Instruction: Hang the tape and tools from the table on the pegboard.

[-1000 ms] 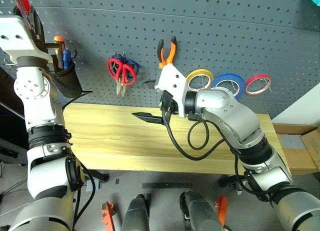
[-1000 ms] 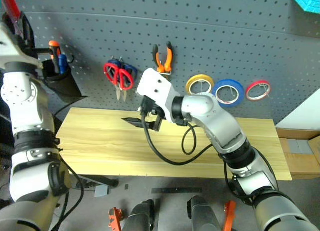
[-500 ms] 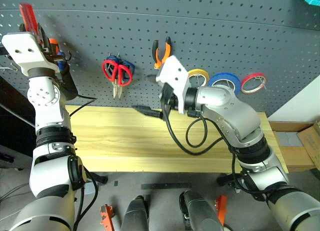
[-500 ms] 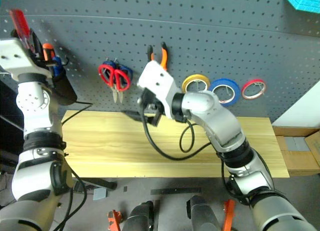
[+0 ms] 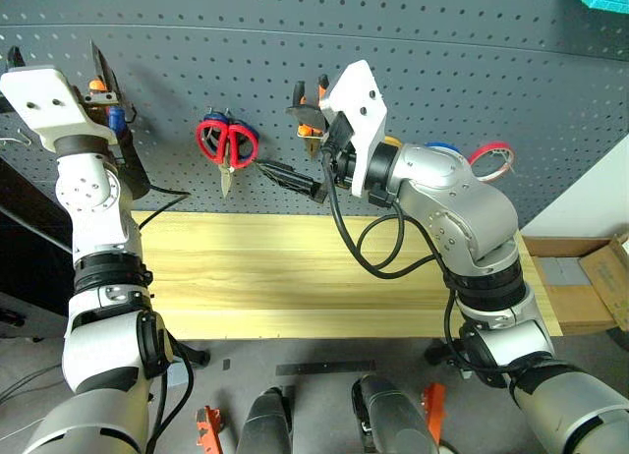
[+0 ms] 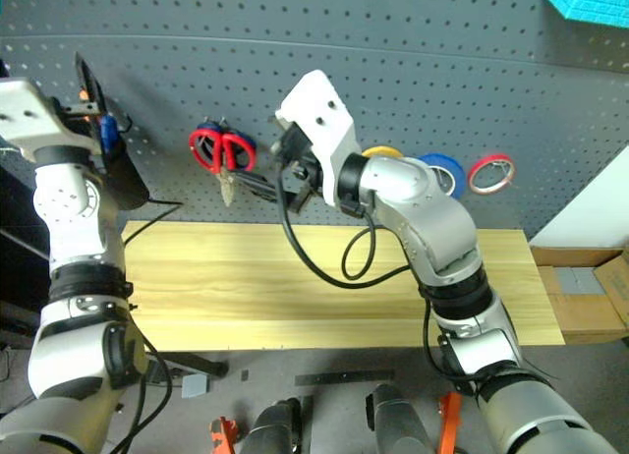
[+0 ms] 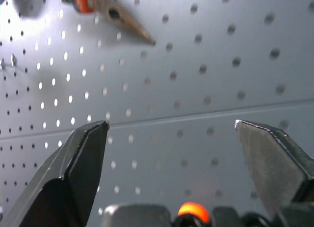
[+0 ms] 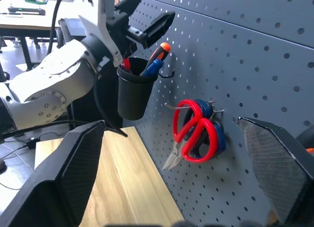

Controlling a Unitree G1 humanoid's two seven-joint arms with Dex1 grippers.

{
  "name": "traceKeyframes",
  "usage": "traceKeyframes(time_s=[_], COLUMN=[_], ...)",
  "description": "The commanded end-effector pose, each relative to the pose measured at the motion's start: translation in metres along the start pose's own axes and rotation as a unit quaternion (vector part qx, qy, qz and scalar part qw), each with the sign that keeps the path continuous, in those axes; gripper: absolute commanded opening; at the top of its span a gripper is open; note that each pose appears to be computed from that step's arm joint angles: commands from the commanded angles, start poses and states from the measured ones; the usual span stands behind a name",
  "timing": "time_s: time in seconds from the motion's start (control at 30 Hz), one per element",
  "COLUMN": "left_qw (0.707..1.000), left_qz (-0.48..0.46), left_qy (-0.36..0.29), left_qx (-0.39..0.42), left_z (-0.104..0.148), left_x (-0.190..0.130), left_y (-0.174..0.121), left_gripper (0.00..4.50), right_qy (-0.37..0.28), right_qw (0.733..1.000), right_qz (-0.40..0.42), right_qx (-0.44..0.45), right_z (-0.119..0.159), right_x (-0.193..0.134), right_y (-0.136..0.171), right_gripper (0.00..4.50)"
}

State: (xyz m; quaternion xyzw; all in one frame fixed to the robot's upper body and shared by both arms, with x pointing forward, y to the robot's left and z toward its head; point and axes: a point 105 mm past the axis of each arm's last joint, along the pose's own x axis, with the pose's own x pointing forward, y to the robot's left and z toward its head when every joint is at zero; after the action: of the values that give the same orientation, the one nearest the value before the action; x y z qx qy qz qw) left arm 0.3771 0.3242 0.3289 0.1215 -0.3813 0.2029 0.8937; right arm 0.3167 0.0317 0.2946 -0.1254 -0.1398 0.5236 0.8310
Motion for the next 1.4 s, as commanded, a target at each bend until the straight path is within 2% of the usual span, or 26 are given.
traceKeyframes(time_s=[0.03, 0.17, 0.27, 0.4, 0.47, 0.6, 0.73, 0.83, 0.9, 0.97, 1.17, 1.4], left_qw=[0.996, 0.984, 0.974, 0.964, 0.953, 0.936, 0.925, 0.927, 0.921, 0.913, 0.893, 0.882], left_qz=[-0.061, -0.169, -0.213, -0.21, -0.238, -0.256, -0.259, -0.204, -0.211, -0.225, -0.231, -0.246], left_qy=[-0.054, 0.007, 0.04, 0.123, 0.153, 0.218, 0.269, 0.304, 0.321, 0.338, 0.385, 0.401], left_qx=[-0.019, -0.054, -0.059, -0.104, -0.109, -0.099, -0.069, -0.08, -0.06, -0.041, -0.023, -0.016], left_z=[0.041, 0.035, 0.033, 0.014, 0.006, -0.017, -0.044, -0.061, -0.072, -0.082, -0.107, -0.115], left_x=[0.01, -0.007, -0.025, -0.053, -0.074, -0.114, -0.151, -0.167, -0.182, -0.197, -0.231, -0.244], left_y=[-0.028, -0.073, -0.092, -0.1, -0.108, -0.113, -0.105, -0.089, -0.084, -0.081, -0.069, -0.067], left_gripper=[4.48, 4.48, 4.48, 4.48, 4.48, 4.48, 4.48, 4.48, 4.48, 4.48, 4.48, 4.48], right_qy=[-0.032, -0.033, -0.019, 0.056, 0.095, 0.122, 0.143, 0.174, 0.191, 0.195, 0.196, 0.208], right_qw=[0.999, 0.999, 0.999, 0.998, 0.994, 0.988, 0.975, 0.946, 0.917, 0.9, 0.892, 0.884], right_qz=[-0.011, -0.016, -0.021, -0.035, -0.055, -0.092, -0.166, -0.274, -0.349, -0.389, -0.403, -0.408], right_qx=[-0.018, 0.006, 0.022, 0.013, -0.003, 0.01, 0.03, 0.004, -0.018, 0.007, 0.054, 0.086], right_z=[0.016, 0.014, 0.007, -0.031, -0.054, -0.092, -0.136, -0.171, -0.191, -0.206, -0.229, -0.248], right_x=[-0.009, -0.024, -0.039, -0.067, -0.079, -0.095, -0.113, -0.138, -0.162, -0.178, -0.203, -0.216], right_y=[-0.005, -0.011, -0.017, -0.022, -0.023, -0.016, -0.011, -0.022, -0.031, -0.032, -0.026, -0.016], right_gripper=[4.5, 4.5, 4.5, 4.5, 4.5, 4.5, 4.5, 4.5, 4.5, 4.5, 4.5, 4.5])
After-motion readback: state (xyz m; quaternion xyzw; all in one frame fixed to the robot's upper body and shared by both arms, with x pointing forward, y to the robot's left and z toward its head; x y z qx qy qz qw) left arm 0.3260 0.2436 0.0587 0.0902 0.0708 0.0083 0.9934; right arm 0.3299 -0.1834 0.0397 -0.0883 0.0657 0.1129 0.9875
